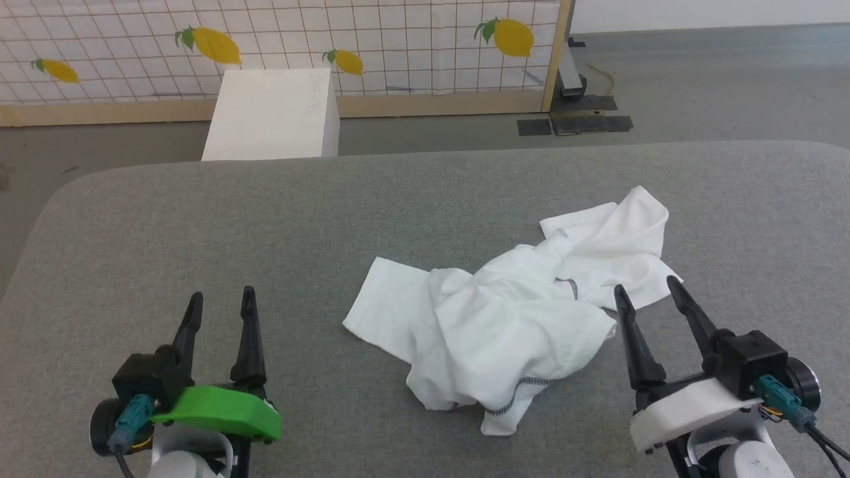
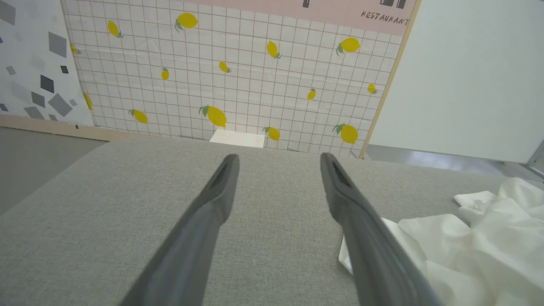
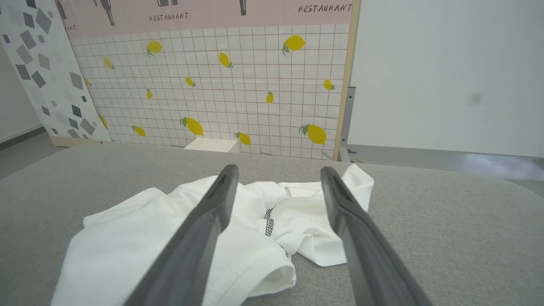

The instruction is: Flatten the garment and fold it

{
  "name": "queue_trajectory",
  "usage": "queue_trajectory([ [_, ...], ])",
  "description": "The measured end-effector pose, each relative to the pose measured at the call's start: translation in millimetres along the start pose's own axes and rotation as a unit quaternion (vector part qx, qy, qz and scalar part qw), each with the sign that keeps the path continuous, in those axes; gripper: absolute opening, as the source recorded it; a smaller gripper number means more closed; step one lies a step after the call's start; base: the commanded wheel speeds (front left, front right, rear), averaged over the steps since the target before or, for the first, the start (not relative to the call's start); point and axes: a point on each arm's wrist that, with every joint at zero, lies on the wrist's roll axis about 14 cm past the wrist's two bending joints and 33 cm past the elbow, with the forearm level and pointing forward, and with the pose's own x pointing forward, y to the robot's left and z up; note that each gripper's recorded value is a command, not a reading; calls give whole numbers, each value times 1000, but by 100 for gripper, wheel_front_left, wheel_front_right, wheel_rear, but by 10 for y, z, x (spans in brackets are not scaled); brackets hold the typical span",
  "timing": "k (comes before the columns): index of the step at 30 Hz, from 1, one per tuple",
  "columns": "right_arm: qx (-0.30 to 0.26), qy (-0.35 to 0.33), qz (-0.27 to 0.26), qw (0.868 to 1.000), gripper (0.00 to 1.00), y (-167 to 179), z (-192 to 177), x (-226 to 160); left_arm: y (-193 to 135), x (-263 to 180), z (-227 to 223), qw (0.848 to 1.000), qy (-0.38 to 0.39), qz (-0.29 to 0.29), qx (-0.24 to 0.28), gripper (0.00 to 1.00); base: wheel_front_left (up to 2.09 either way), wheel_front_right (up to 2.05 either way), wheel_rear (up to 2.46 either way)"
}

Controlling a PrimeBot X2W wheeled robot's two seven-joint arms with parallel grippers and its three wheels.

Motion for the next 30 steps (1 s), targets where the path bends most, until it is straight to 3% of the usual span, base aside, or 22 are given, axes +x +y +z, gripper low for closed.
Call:
queue_trajectory([
  [5,-1,2,1,1000,100,7,4,-15,-124,-14,-148,1000,20,-16,-7,100,0,0,0],
  [10,-2,6,-1,1000,100,0,-14,-31,-414,14,-615,992,115,-35,-39,100,0,0,0],
  [15,-1,13,-2,1000,100,2,-60,-54,-643,114,-1039,968,240,-46,-56,100,0,0,0],
  [20,1,23,-7,1000,100,-33,-123,-62,-731,29,-1504,925,374,-39,-52,100,0,0,0],
  [28,5,36,-23,999,100,-132,-252,-51,-941,146,-1685,897,432,-70,-60,100,0,0,0],
  [29,7,39,-24,999,100,-144,-273,-50,-975,163,-1693,896,433,-80,-56,44,0,0,0],
  [30,8,41,-26,999,100,-153,-292,-48,-1006,183,-1694,896,432,-88,-54,0,0,0,0],
])
